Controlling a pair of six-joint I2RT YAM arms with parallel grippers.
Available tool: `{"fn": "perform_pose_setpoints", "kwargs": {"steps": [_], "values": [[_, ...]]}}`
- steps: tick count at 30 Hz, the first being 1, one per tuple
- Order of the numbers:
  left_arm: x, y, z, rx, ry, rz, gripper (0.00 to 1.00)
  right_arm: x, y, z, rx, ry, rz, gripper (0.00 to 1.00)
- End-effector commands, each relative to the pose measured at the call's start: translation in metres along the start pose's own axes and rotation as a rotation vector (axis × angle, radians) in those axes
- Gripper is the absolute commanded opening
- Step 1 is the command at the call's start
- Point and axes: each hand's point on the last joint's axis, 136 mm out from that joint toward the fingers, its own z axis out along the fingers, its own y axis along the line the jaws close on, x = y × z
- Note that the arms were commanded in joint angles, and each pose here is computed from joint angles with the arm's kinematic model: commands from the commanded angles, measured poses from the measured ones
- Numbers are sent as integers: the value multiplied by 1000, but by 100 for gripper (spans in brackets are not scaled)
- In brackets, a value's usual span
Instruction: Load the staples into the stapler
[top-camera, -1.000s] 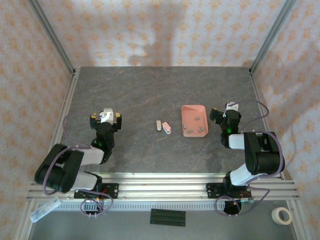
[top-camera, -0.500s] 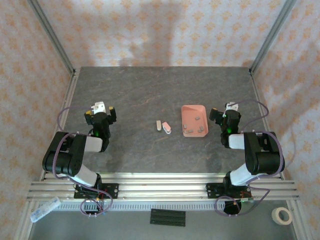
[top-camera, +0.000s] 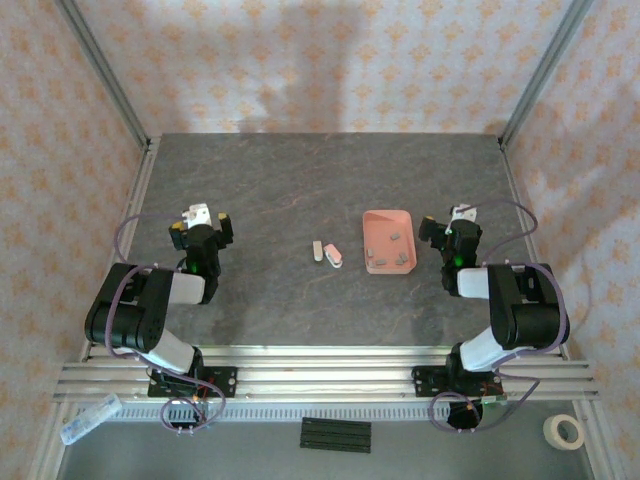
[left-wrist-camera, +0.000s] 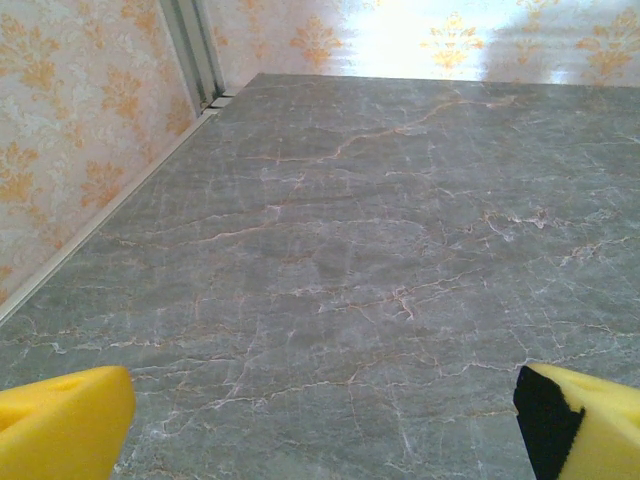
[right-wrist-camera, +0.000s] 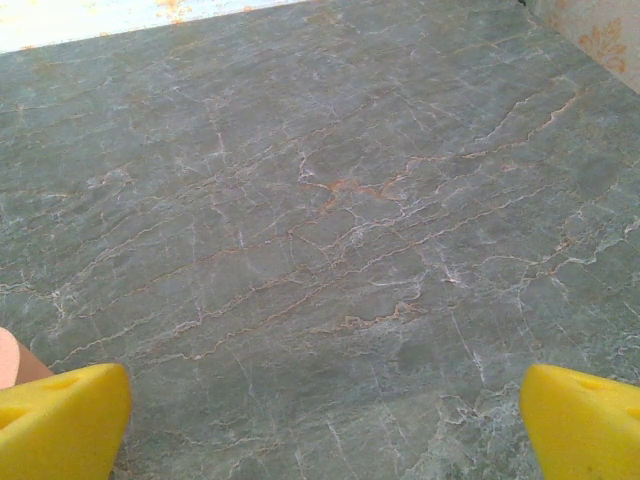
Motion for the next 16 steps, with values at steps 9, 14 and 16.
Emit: {"fn": "perform_pose_setpoints", "kwargs": {"steps": [9,14,16], "values": [[0,-1,0,6,4,-4,100,-9,1,0,0,-22,13,99],[0,-1,0,7,4,-5,100,-9,1,0,-1,-22,13,99],[0,-2,0,7,4,-4,100,-9,1,0,0,-22,13,99]]}}
